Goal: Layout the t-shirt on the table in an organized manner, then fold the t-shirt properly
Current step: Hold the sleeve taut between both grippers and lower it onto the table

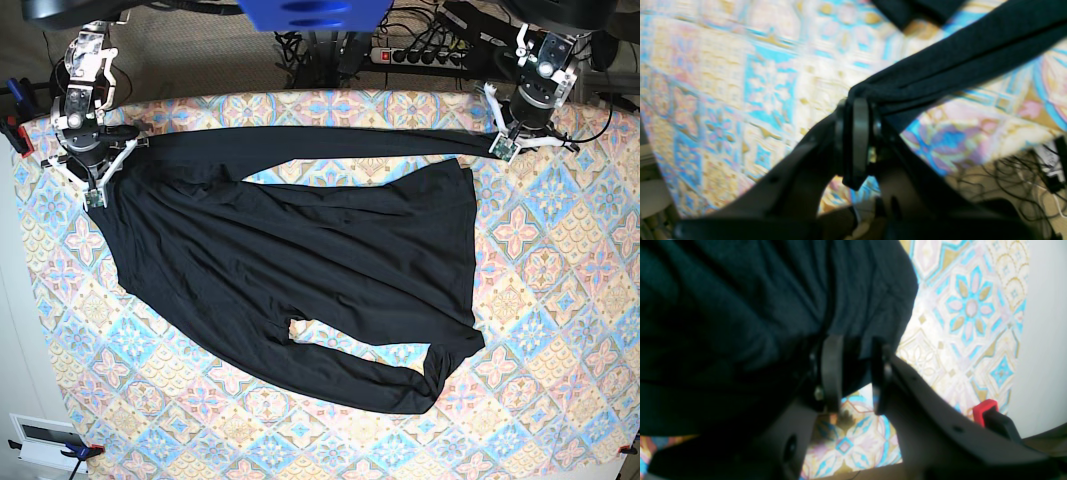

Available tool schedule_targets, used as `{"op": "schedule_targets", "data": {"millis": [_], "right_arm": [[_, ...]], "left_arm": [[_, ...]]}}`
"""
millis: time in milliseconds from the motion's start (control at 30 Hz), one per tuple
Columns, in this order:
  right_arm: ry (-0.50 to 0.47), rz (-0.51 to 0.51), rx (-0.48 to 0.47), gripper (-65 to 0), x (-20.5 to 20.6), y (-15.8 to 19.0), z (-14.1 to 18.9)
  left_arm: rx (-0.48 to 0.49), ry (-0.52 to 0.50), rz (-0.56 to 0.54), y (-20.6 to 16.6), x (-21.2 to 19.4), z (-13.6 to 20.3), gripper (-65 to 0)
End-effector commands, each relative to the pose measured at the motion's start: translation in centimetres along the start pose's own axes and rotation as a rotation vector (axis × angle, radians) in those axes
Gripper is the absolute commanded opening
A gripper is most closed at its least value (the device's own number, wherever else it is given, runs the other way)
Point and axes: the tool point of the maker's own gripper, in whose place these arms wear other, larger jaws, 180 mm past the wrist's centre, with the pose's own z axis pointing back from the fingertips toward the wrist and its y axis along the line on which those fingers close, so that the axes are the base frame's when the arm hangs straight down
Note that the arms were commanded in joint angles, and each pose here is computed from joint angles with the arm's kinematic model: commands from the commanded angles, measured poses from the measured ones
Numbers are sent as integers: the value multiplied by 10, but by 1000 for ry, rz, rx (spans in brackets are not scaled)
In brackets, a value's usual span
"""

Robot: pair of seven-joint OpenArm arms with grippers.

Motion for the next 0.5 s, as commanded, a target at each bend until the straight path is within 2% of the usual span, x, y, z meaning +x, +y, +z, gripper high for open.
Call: {"op": "schedule_targets", "data": {"millis": [0,133,300,367,467], "right_arm": [[-38,9,-27,-513,12,-11,4],[-38,9,-27,-513,12,-11,4],[-38,9,-27,-513,12,-11,4],[-38,9,-27,-513,12,-11,4],[-37,9,-27,-513,12,-11,4]], "left_arm": [[19,-27,-6,4,7,2,-608],[13,19,18,2,1,0,-584],[-12,8,87,-6,7,-2,-553],[-26,11,96,-10,7,-2,-516],[-50,93,123,-14,-6,-2,-419]]}}
